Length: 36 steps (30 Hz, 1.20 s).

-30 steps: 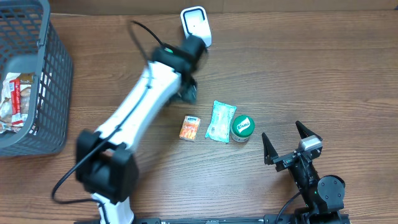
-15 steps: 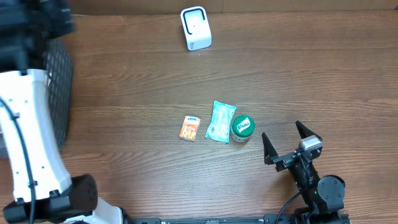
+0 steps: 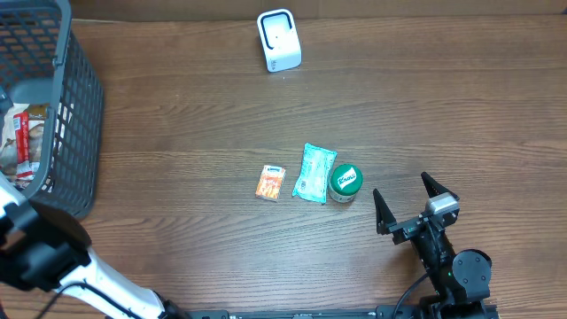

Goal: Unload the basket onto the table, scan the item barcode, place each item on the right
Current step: 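Reach the left gripper back into the basket and grasp a snack bag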

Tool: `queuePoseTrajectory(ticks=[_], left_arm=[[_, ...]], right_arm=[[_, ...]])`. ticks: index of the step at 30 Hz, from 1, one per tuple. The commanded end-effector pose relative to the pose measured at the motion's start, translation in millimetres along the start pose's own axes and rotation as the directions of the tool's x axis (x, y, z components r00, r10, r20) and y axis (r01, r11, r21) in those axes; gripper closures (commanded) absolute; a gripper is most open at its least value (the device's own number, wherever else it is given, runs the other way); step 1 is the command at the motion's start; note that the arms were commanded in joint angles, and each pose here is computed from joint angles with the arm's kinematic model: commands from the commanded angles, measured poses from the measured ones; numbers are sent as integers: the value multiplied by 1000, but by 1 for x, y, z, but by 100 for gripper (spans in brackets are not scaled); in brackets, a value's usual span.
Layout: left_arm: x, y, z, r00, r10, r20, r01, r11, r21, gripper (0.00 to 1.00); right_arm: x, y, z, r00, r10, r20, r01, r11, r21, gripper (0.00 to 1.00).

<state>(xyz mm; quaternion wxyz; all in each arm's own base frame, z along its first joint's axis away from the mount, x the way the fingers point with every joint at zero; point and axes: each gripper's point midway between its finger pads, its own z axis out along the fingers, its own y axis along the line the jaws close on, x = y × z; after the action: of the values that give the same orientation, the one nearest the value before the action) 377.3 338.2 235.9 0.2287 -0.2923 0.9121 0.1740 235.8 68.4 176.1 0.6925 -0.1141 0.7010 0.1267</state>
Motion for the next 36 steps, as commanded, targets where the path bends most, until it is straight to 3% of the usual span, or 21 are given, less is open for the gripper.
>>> queuePoseTrajectory(ticks=[1,5,11,29,36], left_arm=[[22,-18,54,986,138,-93,-125,984,130,1],[44,-37,96,955,259,-147,-220,947,234,1],[74,-53,139,919,325,-225,-250,919,305,0],[122,-63,193,871,322,-371,-203,924,324,1],[123,-63,188,872,306,-382,-185,929,321,43]], right_arm=[[2,-2,0,1000,3,2,-3,1000,8,0],[2,-2,0,1000,3,2,-3,1000,8,0],[2,-2,0,1000,3,2,-3,1000,8,0],[2,-2,0,1000,3,2,-3,1000,8,0],[2,-2,0,1000,3,2,-3,1000,8,0]])
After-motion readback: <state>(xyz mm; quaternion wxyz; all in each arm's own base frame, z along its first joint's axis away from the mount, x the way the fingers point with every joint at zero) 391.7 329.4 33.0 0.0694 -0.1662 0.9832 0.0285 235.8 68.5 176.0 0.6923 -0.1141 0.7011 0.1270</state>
